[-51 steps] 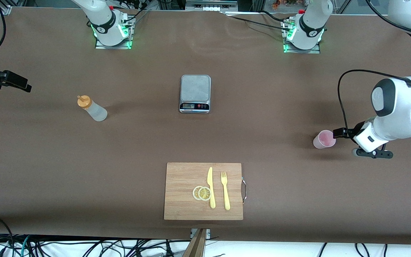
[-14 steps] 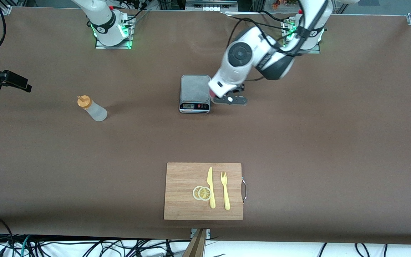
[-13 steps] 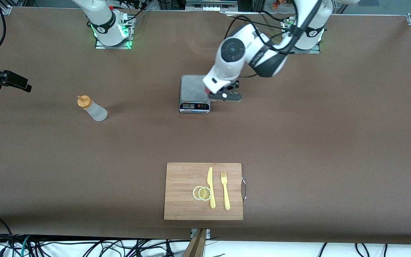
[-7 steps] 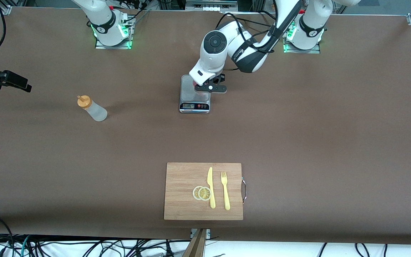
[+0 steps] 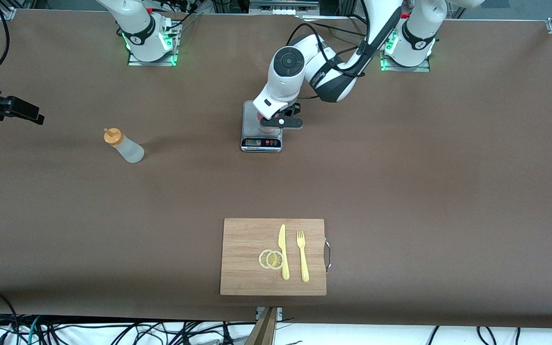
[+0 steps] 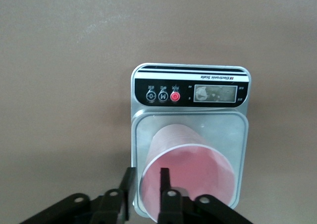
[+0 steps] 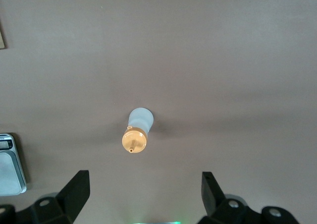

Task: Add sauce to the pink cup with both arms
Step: 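Release the cup on the scale while the right gripper reaches the bottle, then grasp the white sauce bottle with the right gripper while the left withdraws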

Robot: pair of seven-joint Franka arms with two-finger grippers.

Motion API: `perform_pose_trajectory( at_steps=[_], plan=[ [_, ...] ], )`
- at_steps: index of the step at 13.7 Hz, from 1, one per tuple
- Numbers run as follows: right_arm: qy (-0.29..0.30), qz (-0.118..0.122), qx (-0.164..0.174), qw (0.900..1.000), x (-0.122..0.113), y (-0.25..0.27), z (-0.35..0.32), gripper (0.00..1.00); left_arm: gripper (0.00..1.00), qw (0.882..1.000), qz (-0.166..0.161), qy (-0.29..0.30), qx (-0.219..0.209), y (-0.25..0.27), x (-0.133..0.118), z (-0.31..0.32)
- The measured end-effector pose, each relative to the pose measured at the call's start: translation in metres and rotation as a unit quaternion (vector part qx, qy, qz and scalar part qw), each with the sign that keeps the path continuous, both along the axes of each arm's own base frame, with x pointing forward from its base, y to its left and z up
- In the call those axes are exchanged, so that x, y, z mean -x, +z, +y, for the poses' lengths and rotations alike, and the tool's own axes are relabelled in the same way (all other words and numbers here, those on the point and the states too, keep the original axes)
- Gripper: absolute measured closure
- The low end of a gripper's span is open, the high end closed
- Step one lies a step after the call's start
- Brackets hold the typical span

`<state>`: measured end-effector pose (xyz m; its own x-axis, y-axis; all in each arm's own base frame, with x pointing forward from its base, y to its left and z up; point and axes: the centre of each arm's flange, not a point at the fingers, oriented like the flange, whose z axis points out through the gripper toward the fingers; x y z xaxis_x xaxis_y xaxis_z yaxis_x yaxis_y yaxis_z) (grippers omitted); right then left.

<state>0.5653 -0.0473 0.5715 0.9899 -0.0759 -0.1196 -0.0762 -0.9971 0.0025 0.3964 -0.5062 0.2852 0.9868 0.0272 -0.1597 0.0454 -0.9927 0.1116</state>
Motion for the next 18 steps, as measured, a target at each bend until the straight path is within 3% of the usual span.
perform_pose_trajectory(
  at_steps=[1, 3, 5, 7, 8, 12, 15, 18],
  plan=[
    [0.024, 0.009, -0.007, 1.000, -0.003, -0.011, 0.001, 0.00, 0.56, 1.000, 0.001, 0.006, 0.007, 0.005, -0.003, -0.002],
    [0.112, 0.021, -0.060, 0.992, -0.012, -0.037, 0.000, 0.00, 0.37, 0.999, 0.010, 0.022, 0.023, 0.018, -0.007, -0.007],
    [0.207, 0.023, -0.124, 0.970, -0.020, -0.070, -0.027, 0.00, 0.17, 0.999, 0.016, 0.027, 0.021, 0.040, -0.016, -0.004],
    [0.294, 0.010, -0.187, 0.937, -0.024, -0.104, -0.060, 0.00, 0.00, 0.999, 0.019, 0.034, 0.008, 0.082, -0.042, 0.014],
    [0.338, -0.004, -0.221, 0.915, -0.025, -0.122, -0.073, 0.00, 0.00, 0.999, 0.014, 0.031, 0.007, 0.108, -0.061, 0.030],
    [0.472, -0.072, -0.343, 0.809, -0.021, -0.206, -0.116, 0.00, 0.00, 0.999, -0.029, 0.045, 0.011, 0.191, -0.136, 0.134],
    [0.520, -0.137, -0.411, 0.737, -0.003, -0.273, -0.138, 0.00, 0.00, 0.998, -0.064, 0.013, -0.021, 0.224, -0.177, 0.238],
    [0.549, -0.206, -0.458, 0.668, 0.023, -0.338, -0.148, 0.00, 0.00, 0.995, -0.081, 0.002, -0.050, 0.251, -0.197, 0.330]
  ],
)
